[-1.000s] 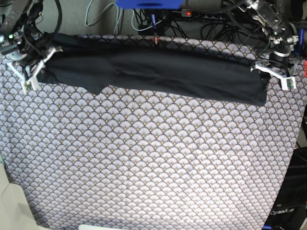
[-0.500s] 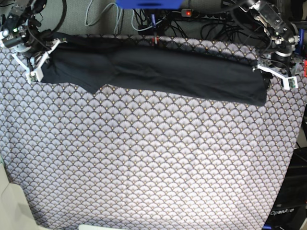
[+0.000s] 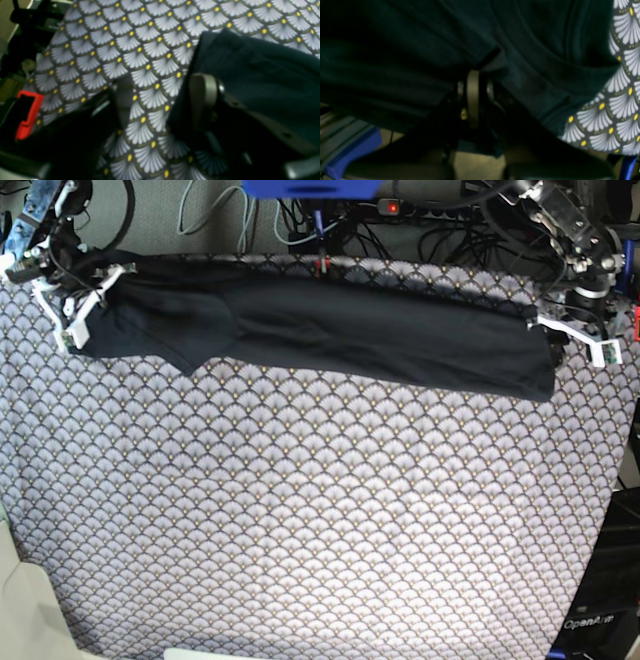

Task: Fold the T-shirt properly
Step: 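Pull the sleeve end toward the robot with the right gripper, left holding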

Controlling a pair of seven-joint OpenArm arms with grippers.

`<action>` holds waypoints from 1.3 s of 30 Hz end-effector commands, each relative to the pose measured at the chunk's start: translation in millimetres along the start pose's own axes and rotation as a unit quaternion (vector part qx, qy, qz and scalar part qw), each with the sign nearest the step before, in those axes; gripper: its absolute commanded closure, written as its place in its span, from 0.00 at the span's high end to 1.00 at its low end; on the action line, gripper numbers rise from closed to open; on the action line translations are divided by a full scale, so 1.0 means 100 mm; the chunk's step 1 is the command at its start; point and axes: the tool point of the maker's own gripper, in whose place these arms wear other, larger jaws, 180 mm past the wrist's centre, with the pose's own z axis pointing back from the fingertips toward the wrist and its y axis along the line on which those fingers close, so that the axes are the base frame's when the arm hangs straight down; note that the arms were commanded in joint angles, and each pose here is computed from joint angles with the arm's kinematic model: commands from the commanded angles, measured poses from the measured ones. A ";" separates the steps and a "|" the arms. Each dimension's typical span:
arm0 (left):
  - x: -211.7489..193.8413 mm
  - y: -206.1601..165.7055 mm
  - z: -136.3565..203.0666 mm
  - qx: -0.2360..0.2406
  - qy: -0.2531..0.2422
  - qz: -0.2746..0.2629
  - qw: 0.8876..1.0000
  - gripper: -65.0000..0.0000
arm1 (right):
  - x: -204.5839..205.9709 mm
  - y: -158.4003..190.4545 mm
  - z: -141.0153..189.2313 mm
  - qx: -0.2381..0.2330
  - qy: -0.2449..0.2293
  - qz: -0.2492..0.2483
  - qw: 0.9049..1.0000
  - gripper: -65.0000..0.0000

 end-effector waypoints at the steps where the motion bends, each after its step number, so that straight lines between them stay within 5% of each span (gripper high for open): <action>1: 0.15 0.04 0.01 0.004 -0.026 0.000 1.000 0.54 | -0.17 -0.08 -0.01 -0.015 0.042 0.008 0.999 0.09; 27: 0.13 0.04 0.01 0.004 -0.025 0.000 1.000 0.54 | -0.23 -0.06 -0.11 0.001 0.096 -0.007 0.995 0.08; 31: 0.13 0.05 0.01 0.004 -0.025 0.000 1.000 0.54 | -0.23 -0.09 -0.10 -0.005 0.096 -0.004 0.995 0.00; 39: 0.14 0.04 0.01 0.003 -0.026 0.001 1.000 0.54 | -0.18 -0.30 -0.01 -0.028 0.094 0.007 0.995 0.00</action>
